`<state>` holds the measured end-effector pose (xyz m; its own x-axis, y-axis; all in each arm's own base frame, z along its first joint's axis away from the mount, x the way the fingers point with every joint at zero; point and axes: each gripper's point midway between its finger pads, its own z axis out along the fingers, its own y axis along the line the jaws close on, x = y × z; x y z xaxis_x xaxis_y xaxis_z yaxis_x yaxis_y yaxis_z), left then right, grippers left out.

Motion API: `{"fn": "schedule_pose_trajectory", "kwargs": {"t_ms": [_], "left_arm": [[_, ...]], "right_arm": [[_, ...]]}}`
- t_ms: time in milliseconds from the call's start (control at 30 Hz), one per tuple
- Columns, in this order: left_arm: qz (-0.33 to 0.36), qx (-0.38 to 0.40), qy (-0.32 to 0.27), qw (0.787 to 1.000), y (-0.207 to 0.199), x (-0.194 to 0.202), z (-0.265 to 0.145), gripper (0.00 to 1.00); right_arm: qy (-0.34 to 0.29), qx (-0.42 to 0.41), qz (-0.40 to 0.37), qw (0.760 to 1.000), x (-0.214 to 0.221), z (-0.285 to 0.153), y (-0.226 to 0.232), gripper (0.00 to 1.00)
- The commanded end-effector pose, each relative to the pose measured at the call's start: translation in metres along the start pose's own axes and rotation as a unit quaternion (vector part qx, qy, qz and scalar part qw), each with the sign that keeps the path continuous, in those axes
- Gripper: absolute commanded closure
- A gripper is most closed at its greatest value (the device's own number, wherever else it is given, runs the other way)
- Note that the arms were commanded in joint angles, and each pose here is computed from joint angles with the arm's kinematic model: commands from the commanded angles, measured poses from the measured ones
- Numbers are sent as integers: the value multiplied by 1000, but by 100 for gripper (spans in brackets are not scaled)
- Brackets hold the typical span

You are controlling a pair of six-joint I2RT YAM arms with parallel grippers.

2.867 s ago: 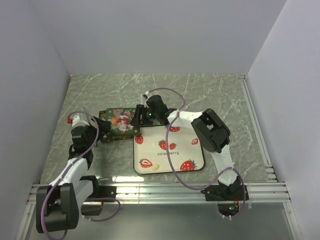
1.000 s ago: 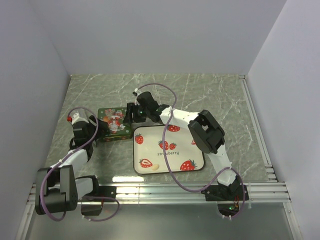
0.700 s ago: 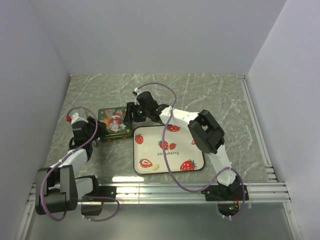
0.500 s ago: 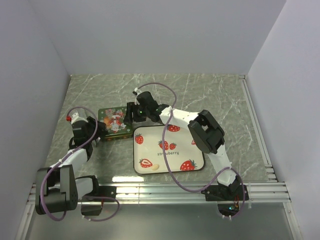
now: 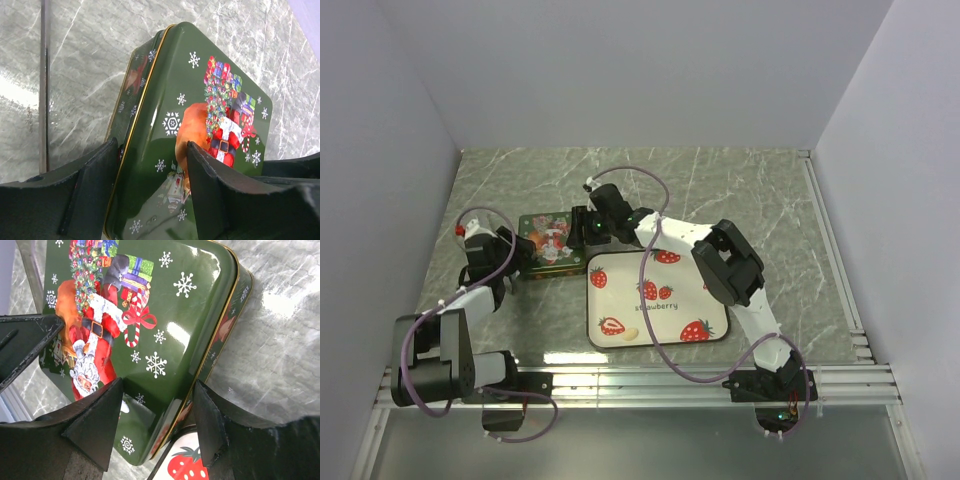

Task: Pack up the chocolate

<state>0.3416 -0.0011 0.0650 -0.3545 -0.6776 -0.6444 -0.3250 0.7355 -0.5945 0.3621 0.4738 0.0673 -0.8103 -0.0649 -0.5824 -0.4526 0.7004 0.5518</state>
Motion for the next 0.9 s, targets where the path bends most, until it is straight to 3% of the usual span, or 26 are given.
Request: {"fn": "schedule_pose_trajectory", "kwargs": {"t_ms": [0,267,500,867], "left_arm": [[-4,-17,61,998,12,28,0,38],[-9,-14,80,997,15,35,3,38],[11,22,31,999,-5,10,-7,22],[32,27,-8,999,-16,-15,-13,8]], "right_arm": [[14,36,-15,999,12,9,-13,36],[18,51,-19,998,17,8,-21,37],[1,9,-29,1000,4,-7,3,33],[-43,-4,-43,998,-23,-39,15,27]]}}
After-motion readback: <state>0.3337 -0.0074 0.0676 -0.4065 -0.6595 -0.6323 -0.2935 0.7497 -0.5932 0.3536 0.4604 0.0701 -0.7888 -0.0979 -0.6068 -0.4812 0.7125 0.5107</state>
